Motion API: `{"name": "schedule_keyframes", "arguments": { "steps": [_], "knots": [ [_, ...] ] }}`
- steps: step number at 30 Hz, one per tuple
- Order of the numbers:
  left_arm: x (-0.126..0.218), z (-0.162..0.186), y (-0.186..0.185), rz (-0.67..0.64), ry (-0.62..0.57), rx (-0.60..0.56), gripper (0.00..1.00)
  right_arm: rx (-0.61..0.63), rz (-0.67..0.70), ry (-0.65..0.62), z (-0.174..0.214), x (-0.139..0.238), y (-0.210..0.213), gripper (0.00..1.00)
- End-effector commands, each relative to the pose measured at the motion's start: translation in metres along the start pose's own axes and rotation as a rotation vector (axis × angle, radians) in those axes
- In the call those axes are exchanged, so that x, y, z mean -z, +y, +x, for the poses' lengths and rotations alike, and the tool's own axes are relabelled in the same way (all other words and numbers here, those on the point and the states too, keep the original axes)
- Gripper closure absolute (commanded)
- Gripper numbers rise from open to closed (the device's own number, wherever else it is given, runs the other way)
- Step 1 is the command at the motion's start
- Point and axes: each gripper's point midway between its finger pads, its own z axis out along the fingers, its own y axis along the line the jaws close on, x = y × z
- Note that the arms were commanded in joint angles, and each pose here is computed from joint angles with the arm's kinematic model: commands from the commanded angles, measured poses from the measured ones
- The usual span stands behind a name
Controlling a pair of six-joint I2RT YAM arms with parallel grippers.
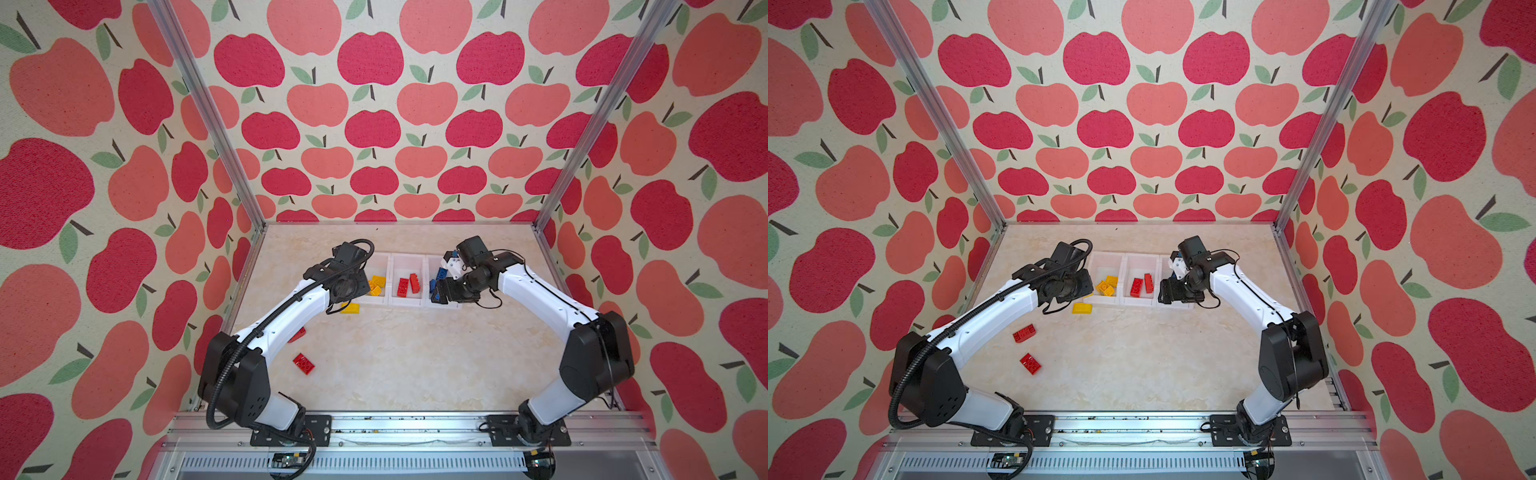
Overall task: Sort the legos into containers by color
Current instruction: 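Carry the yellow curved brick with the left gripper into the yellow compartment, release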
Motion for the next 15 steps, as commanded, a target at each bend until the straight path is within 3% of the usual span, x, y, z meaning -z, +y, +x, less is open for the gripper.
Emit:
{"name": "schedule_keyframes", "arguments": {
  "steps": [1, 15],
  "knots": [
    [-0.009, -0.024, -0.025, 0.079, -0.018, -0.072, 0.83, -0.013, -0.027, -0.024, 0.002, 0.008, 0.007, 0.18],
    [-0.087, -0.063, -0.048, 0.106, 0.017, -0.095, 0.83, -0.029, -0.021, -0.040, 0.006, 0.014, 0.006, 0.15]
  ]
}}
